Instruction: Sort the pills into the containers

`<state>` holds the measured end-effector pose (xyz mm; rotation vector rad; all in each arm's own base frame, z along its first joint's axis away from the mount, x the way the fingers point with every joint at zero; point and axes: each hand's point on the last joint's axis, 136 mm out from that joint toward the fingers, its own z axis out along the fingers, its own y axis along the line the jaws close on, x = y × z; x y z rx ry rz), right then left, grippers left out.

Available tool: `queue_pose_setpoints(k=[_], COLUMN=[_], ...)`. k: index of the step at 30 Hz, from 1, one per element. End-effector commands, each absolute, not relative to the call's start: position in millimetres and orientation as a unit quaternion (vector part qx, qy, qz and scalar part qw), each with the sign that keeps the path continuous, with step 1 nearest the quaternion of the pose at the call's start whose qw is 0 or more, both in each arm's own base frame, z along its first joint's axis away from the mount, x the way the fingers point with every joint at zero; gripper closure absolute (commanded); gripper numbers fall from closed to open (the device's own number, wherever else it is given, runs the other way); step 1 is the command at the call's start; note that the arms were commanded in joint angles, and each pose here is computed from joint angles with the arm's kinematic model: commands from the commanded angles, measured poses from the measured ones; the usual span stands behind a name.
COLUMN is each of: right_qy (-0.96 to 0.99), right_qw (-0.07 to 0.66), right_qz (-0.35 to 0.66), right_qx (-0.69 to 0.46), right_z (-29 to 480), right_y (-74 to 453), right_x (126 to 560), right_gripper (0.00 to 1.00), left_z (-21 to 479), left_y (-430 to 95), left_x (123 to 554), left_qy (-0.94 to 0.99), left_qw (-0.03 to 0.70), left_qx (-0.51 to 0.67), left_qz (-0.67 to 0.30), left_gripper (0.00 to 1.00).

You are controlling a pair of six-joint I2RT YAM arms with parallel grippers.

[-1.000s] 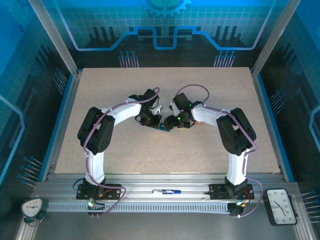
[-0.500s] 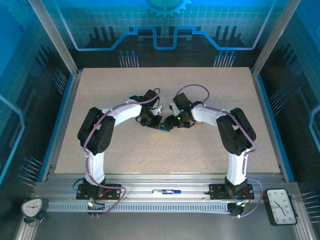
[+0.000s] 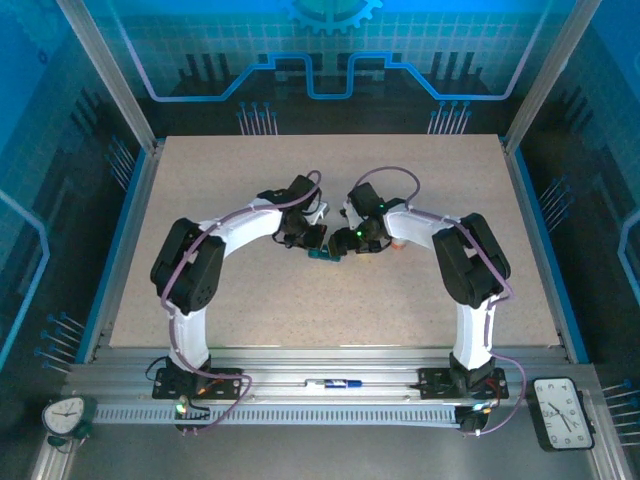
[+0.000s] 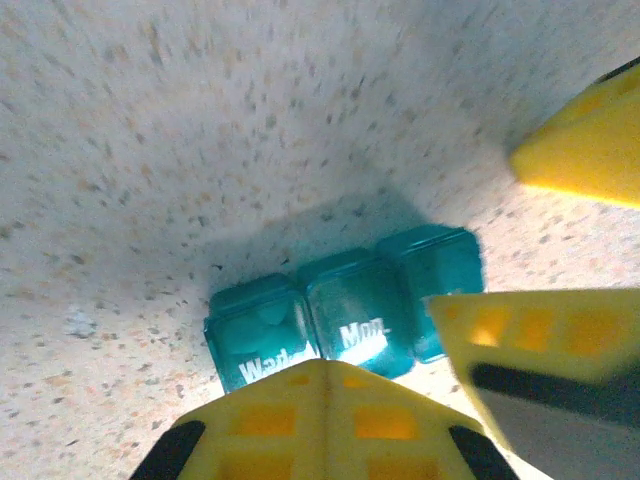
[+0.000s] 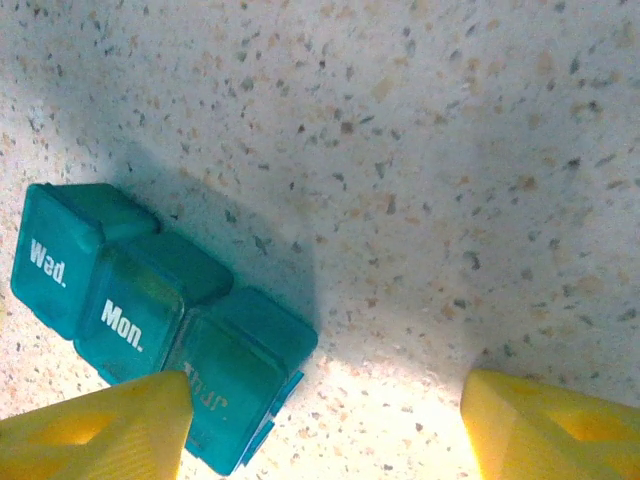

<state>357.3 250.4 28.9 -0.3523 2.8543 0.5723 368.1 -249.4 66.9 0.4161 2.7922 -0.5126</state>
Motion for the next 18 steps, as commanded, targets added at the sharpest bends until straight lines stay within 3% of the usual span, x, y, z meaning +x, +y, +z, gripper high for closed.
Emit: queue_pose_setpoints(k=[1,12,15,18], right_qy=[0.967,0.945,0.935,0.923], right_qw=[0.118,0.209,0.248,0.289], right_qz=[0.196,0.233,0.239,0.246], right_qx=[-0.113,-0.098,-0.086,-0.073], right_z=[43.1,136.0,166.3,195.5], right_y=[242.8,226.9,212.1,195.3], right_x=[376.2,402.9,406.5,407.0], right_gripper=[0.26,0.23,0.21,0.16], left_z=[141.5,251.5,272.9,287.3], left_y=[-255.9,-220.9,-206.9,-192.1], left_x=[394.2,407.8,405.3,401.9], left_qy=[0.940,0.867,0.843,0.822], left_qw=[0.245,0.452,0.501,0.539], left_qx=[0.128,0.103,0.098,0.091], left_qz=[-0.200,-0.180,-0.171,-0.159], left_gripper=[1.00,0.86,0.76,0.59])
